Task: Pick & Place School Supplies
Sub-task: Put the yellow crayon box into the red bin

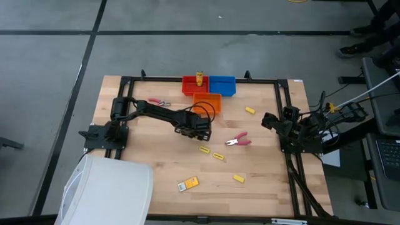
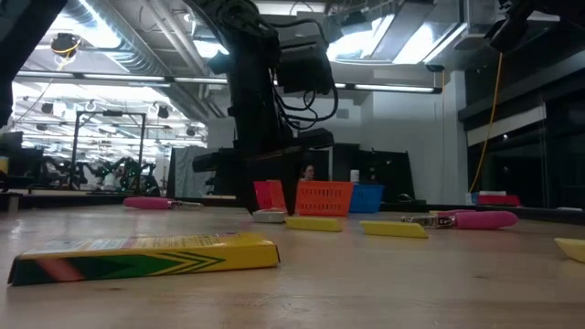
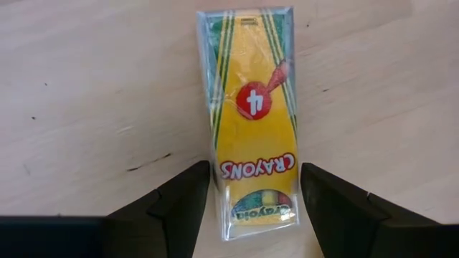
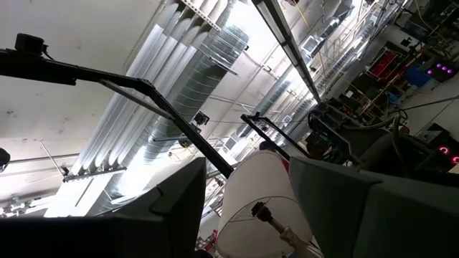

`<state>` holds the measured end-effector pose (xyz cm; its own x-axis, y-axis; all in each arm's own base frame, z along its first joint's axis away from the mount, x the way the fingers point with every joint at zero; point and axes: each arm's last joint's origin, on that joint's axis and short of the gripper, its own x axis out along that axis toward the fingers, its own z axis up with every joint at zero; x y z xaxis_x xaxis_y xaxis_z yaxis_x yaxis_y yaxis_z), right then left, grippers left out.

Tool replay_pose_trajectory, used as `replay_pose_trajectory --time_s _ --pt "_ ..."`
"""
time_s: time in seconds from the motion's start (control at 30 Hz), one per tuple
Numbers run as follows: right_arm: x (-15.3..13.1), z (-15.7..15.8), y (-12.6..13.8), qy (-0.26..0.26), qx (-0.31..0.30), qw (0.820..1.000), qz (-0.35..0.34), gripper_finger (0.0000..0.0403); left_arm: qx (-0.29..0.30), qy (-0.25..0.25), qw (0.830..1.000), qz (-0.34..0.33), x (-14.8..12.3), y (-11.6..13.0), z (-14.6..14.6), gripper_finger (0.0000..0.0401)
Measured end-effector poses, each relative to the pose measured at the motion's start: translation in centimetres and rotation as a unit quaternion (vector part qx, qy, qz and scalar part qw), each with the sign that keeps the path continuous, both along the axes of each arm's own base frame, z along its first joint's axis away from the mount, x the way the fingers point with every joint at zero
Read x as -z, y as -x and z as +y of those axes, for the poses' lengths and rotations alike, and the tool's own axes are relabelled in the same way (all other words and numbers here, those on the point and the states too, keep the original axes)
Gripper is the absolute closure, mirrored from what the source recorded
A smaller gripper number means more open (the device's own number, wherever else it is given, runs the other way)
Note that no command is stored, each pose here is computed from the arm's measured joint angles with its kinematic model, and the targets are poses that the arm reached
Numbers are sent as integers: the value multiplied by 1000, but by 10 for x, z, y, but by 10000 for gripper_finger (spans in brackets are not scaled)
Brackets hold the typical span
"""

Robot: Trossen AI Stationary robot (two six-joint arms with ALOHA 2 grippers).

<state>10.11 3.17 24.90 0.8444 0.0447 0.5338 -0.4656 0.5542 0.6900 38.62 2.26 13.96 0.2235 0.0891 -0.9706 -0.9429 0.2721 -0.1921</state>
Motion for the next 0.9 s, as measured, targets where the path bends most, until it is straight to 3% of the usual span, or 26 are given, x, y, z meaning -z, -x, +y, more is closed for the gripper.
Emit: replay_pose_trajectory --time_s 0.33,0.53,0.77,0.9 --pt "0 0 0 0 1 1000 0 198 20 -18 1000 5 -5 -3 0 247" --pt "0 0 0 -2 0 1000 0 198 32 -28 999 -4 -12 -2 -7 253" --pt "0 0 0 -3 -2 1000 -3 198 28 -81 992 -98 -64 2 -23 254" --pt "0 0 0 -6 -1 1000 -2 198 -32 -149 974 -167 -97 8 -24 255"
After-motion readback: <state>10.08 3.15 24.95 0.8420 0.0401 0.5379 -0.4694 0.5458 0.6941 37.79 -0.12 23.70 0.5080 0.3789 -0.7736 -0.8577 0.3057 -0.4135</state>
